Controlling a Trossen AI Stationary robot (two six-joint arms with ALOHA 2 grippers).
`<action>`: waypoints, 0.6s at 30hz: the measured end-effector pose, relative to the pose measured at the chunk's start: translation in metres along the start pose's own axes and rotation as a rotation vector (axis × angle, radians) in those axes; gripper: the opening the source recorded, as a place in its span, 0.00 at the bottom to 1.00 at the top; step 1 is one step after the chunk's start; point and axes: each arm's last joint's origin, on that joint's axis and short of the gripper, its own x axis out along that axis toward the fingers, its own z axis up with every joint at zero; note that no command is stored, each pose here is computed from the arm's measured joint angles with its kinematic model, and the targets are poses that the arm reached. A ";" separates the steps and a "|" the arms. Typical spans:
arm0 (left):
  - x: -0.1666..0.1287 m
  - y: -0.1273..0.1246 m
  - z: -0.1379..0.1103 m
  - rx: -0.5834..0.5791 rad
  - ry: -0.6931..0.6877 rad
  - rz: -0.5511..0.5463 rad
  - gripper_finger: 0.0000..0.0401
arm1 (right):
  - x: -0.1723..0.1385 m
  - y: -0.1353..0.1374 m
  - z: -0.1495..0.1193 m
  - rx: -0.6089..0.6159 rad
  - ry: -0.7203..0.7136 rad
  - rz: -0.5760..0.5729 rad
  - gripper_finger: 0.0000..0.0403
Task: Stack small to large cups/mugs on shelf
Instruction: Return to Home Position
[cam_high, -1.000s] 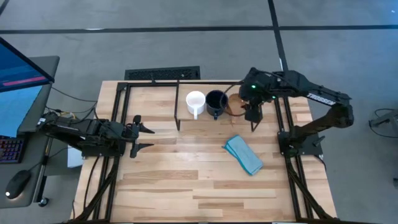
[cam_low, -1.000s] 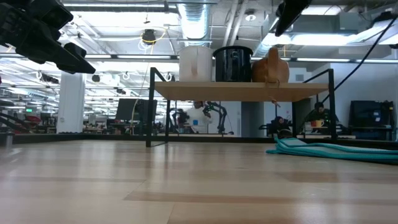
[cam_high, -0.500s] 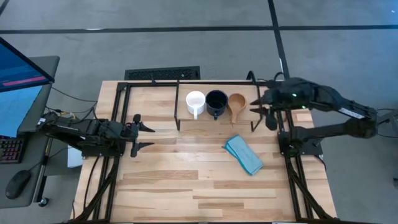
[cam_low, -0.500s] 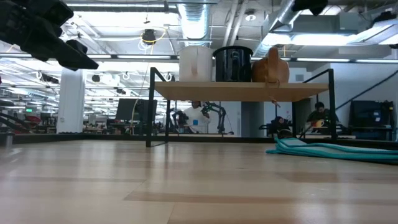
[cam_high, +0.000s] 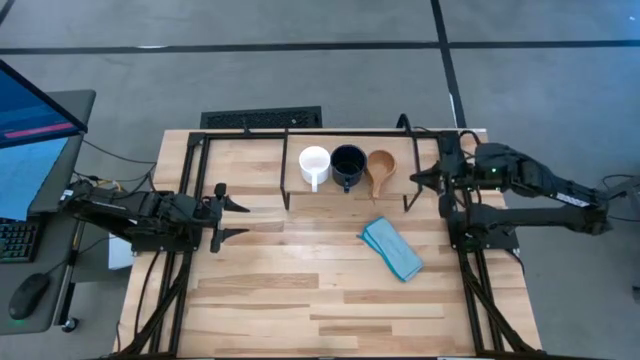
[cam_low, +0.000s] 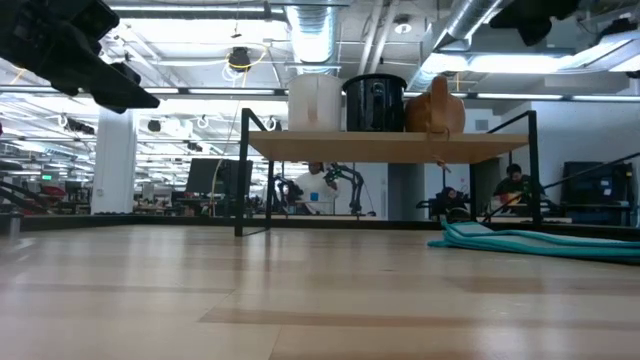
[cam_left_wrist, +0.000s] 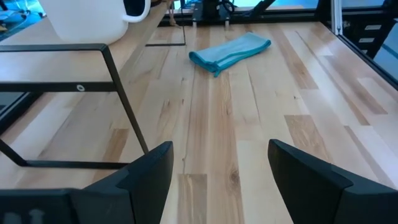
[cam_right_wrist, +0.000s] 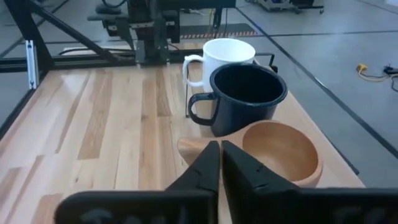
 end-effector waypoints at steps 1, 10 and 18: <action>0.000 0.000 0.000 -0.007 0.000 0.000 0.63 | 0.001 0.000 -0.003 -0.001 -0.007 -0.001 0.08; 0.000 0.000 0.002 -0.056 -0.022 0.003 0.63 | -0.005 0.001 -0.008 -0.002 -0.038 -0.004 0.03; -0.001 0.007 0.005 -0.096 -0.073 0.247 0.62 | -0.007 0.001 -0.008 0.010 -0.047 -0.018 0.02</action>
